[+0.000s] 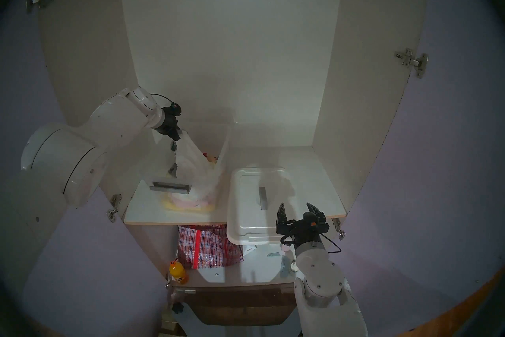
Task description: Take clothing out of the storage bin and put the lid back on the bin
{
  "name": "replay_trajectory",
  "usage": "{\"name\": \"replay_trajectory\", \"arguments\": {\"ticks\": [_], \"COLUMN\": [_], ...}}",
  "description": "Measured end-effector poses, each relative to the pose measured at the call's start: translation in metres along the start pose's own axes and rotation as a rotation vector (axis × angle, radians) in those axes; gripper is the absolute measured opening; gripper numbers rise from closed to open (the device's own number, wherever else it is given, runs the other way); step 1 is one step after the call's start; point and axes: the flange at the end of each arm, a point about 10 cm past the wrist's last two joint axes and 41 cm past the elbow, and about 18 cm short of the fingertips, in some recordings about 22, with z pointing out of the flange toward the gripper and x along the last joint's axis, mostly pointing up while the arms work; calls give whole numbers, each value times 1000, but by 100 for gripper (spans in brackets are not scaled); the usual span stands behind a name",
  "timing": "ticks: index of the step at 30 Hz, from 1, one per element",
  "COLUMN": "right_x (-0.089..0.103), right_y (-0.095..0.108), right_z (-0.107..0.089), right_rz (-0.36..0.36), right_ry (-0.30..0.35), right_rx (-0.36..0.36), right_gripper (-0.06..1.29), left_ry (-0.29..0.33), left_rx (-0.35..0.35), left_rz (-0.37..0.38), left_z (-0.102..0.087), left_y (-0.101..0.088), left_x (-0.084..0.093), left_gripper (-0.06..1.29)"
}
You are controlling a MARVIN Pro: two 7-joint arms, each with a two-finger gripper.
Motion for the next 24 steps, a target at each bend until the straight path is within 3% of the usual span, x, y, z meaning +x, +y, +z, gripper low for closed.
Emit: {"name": "replay_trajectory", "arguments": {"ticks": [9,24], "right_x": [-1,-2], "right_y": [0,0], "right_z": [0,1], "right_rz": [0,0], "right_ry": [-2,-5], "right_rx": [0,0], "right_gripper": [122,122], "left_ry": [33,45], "left_rx": [-17,6], "left_rz": [7,3], "left_z": [-10,-22], "left_y": [-4,-15], "left_x": [20,24], "left_gripper": [-1,-1]}}
